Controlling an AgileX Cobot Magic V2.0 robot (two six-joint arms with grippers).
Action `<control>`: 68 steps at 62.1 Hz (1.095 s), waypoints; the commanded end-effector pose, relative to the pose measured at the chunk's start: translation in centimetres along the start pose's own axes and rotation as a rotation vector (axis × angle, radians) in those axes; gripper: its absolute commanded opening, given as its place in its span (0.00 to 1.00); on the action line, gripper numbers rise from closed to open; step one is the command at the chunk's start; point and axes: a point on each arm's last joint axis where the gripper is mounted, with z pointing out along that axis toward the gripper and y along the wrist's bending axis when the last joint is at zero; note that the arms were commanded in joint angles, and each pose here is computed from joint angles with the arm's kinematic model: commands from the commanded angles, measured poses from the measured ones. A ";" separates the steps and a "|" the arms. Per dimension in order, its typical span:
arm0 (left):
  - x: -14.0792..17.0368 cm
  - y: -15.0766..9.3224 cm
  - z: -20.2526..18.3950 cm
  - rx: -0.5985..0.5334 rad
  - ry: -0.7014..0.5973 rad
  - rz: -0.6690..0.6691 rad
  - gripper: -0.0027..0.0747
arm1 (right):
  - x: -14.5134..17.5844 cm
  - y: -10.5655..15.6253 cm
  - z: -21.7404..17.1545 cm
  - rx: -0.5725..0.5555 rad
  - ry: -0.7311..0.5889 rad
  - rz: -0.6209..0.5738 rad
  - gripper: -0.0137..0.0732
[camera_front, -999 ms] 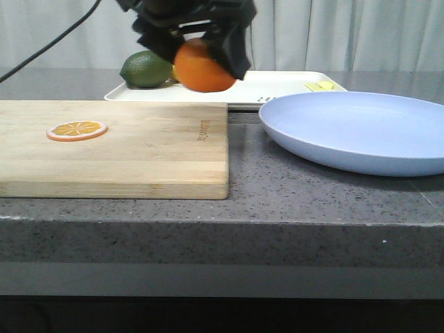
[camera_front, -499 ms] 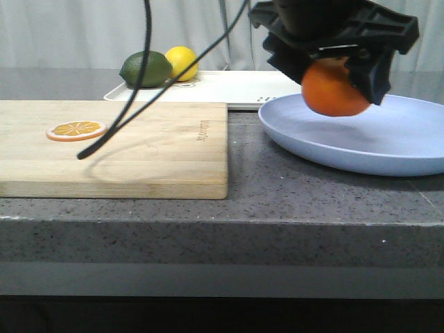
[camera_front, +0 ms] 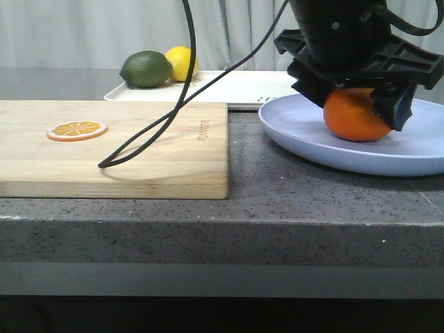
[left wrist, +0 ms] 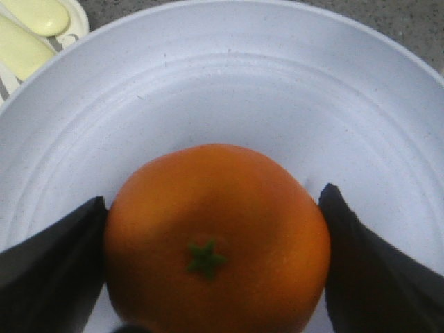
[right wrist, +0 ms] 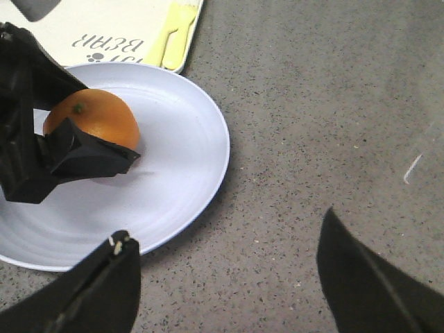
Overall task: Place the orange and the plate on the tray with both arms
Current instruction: 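Carry the orange with the left gripper over the blue plate and lower, then open the left gripper to release the orange and raise it, then move the right gripper down to the rim of the blue plate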
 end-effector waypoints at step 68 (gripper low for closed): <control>2.9 6.1 -27.9 -0.135 -0.388 -0.154 0.84 | -1.5 0.0 -0.3 -0.002 -0.085 -0.015 0.78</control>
